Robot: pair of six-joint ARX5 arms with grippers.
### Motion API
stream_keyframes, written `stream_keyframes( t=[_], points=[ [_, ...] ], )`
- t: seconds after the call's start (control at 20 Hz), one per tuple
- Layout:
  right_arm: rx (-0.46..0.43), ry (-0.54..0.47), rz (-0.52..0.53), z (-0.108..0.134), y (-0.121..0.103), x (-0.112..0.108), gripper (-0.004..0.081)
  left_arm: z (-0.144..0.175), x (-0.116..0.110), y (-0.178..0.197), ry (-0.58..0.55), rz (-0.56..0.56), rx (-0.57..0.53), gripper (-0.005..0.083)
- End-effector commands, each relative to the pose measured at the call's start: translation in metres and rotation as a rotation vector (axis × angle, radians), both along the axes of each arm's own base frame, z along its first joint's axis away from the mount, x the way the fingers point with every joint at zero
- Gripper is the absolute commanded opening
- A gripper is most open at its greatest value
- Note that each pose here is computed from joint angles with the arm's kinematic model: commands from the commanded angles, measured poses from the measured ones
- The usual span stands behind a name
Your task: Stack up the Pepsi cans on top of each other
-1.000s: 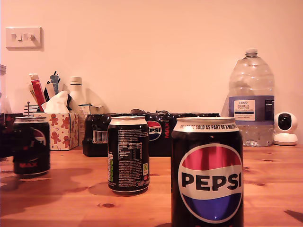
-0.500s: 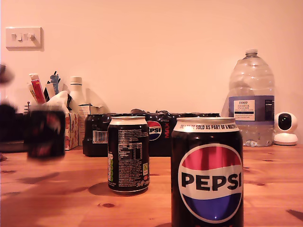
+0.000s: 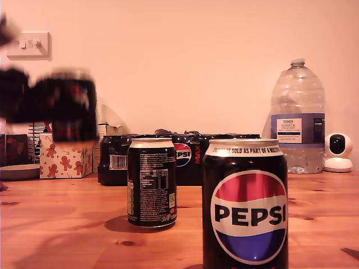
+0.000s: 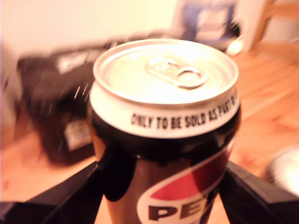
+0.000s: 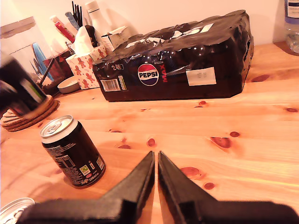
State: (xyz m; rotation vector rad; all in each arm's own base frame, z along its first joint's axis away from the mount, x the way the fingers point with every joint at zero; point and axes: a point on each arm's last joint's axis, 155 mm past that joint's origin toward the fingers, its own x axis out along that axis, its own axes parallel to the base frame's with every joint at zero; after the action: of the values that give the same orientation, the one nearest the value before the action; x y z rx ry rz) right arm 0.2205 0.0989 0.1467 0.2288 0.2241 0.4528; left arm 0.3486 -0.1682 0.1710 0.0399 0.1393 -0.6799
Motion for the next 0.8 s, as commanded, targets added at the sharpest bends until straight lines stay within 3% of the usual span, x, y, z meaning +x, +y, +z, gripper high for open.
stream_keyframes(
  t=[0.0, 0.3, 0.75],
  points=[
    [0.004, -0.017, 0.003, 0.006, 0.001, -0.001, -0.0011, 0.026, -0.008, -0.008, -0.065, -0.029, -0.021, 0.0427],
    [0.004, -0.017, 0.003, 0.006, 0.001, -0.001, -0.0011, 0.05, -0.035, -0.045, -0.072, -0.148, -0.08, 0.0427],
    [0.005, -0.017, 0.003, 0.006, 0.001, -0.001, -0.0011, 0.064, -0.061, -0.089, -0.069, -0.282, -0.085, 0.0427]
  ],
)
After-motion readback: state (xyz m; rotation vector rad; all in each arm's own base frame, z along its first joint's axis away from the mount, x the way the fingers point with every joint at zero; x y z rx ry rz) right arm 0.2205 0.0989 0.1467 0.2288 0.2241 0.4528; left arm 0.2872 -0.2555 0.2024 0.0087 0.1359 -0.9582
